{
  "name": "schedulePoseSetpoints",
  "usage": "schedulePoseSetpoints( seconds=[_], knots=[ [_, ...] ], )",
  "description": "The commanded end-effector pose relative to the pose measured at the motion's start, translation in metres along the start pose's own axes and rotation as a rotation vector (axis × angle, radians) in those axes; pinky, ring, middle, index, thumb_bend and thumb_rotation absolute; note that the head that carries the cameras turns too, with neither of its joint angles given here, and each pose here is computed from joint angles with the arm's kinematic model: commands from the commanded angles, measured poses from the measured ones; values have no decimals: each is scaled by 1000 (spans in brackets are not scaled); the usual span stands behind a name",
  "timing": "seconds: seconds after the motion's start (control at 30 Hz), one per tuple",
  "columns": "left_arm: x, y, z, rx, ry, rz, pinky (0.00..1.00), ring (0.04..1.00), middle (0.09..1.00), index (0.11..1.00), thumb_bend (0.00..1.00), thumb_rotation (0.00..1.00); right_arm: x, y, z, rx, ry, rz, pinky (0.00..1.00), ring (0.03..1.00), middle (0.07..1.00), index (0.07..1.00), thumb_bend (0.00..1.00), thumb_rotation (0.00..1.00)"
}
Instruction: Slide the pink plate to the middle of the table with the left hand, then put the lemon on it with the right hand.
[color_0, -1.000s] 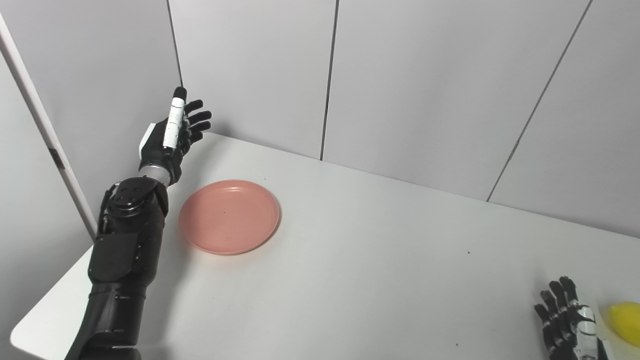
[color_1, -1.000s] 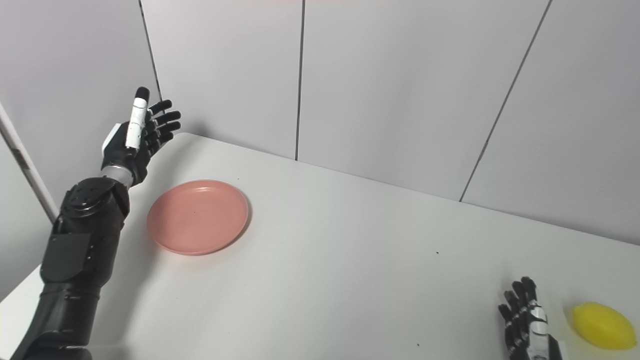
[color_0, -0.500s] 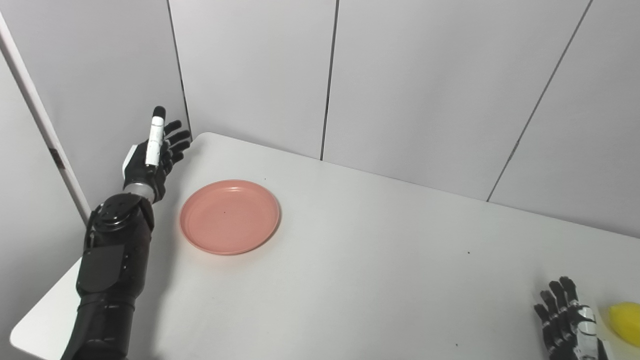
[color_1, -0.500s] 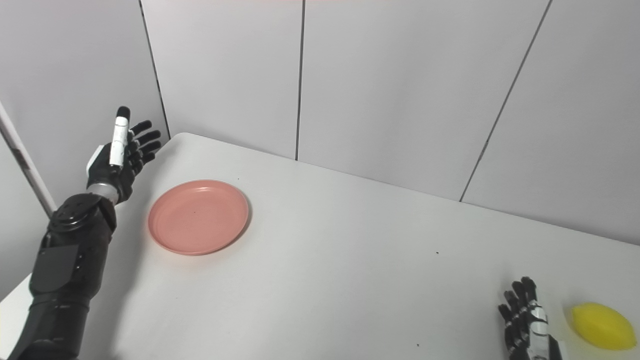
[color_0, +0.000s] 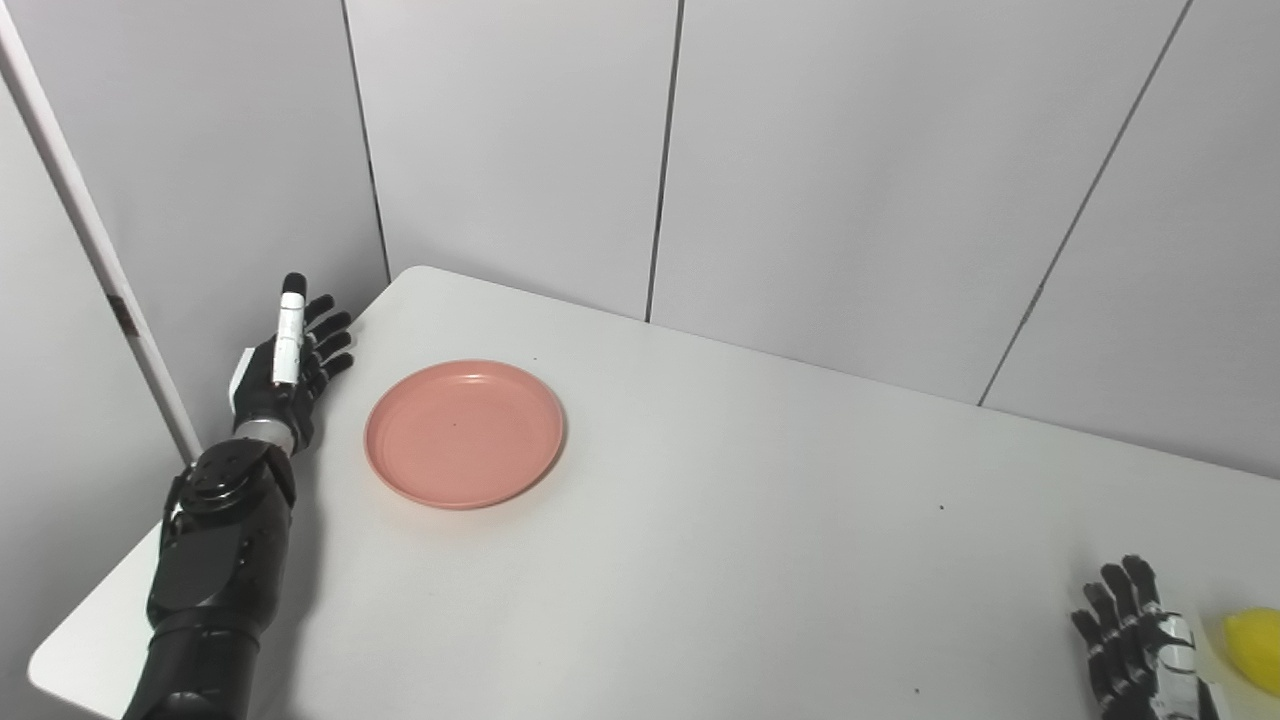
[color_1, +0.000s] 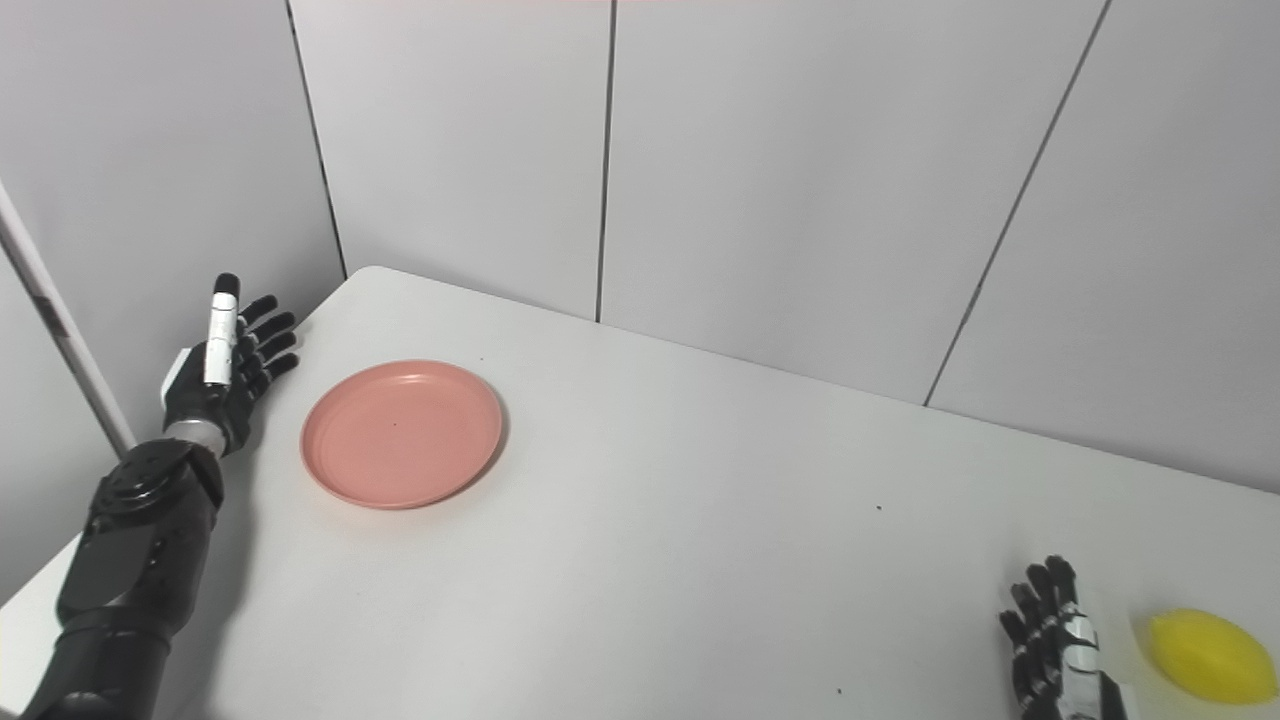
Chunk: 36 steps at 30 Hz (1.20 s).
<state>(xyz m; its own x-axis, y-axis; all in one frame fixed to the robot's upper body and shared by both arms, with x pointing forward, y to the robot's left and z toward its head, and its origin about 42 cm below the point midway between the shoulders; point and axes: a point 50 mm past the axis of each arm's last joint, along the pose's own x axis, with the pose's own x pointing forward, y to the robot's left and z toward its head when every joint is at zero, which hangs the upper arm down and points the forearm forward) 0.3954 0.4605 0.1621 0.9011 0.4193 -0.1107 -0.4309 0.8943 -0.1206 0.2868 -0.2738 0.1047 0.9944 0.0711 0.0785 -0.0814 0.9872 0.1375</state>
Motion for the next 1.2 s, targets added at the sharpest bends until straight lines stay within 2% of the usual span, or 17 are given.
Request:
schedulePoseSetpoints(
  seconds=[0.0,0.47,0.77,1.0,1.17],
  knots=[
    [5,-5,2,13,5,-23,966,866,820,823,872,928,-30,-1,-39,45,127,-30,1000,1000,994,1000,727,1000],
    [-4,-11,-19,35,48,-37,957,861,824,820,870,934,-32,0,-37,43,135,-29,1000,1000,998,1000,691,1000],
    [-20,-23,-23,50,57,-101,913,843,798,809,877,948,-31,2,-37,41,138,-22,1000,1000,996,1000,692,1000],
    [-29,-30,-29,71,63,-140,893,833,807,813,932,919,-30,5,-37,47,135,-26,1000,1000,994,1000,697,1000],
    [-36,-41,-34,40,88,-160,880,837,812,809,929,893,-30,5,-36,45,134,-29,1000,998,993,1000,697,1000]
  ],
)
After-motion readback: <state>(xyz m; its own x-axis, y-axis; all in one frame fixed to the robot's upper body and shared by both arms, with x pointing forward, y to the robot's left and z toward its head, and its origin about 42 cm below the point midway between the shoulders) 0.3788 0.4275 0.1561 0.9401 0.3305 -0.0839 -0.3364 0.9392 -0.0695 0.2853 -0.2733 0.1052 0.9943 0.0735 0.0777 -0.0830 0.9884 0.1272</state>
